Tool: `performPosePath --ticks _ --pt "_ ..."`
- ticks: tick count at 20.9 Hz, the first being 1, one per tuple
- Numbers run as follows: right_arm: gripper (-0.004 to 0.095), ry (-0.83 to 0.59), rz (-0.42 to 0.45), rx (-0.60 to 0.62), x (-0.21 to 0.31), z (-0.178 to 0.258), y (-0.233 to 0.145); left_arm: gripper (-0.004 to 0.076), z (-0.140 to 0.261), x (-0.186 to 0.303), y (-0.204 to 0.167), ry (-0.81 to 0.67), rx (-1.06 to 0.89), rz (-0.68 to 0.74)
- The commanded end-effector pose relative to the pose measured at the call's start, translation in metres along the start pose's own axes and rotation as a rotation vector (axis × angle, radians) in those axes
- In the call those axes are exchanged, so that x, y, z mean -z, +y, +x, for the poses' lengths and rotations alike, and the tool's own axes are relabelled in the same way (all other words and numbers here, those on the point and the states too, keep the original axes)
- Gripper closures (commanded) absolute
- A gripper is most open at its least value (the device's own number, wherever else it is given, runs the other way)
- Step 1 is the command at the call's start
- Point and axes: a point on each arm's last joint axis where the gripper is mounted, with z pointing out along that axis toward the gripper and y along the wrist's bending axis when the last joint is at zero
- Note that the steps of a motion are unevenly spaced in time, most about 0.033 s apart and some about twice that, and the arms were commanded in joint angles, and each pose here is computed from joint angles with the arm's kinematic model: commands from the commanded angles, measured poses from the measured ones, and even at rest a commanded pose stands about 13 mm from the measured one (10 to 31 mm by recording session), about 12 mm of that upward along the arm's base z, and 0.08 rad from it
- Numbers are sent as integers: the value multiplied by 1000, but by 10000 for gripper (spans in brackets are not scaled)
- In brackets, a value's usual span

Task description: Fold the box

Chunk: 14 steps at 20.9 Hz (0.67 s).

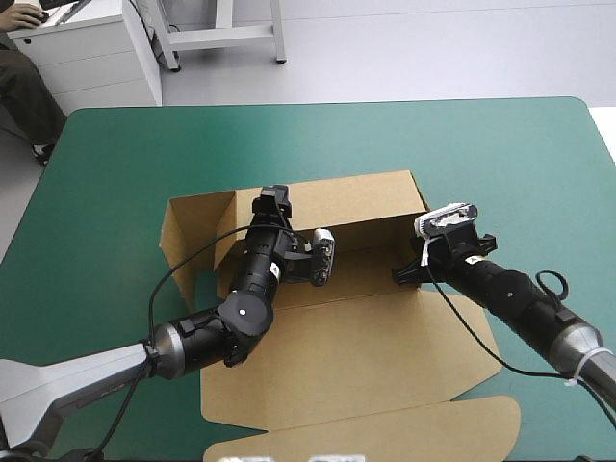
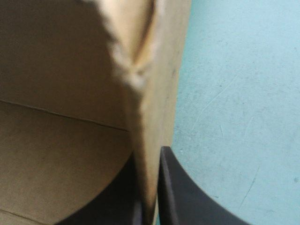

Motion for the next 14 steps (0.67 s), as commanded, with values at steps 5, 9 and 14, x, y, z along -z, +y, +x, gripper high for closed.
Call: performPosePath --ticks 5,9,14 --pt "922 -151 102 -6 -9 -45 -10 248 -14 31 27 53 -66 -252" --pt "922 -242 135 -9 -16 -79 -13 248 -22 41 28 58 -64 -285" --pt "922 -246 144 -11 -32 -89 -15 248 -22 43 28 65 -63 -292"
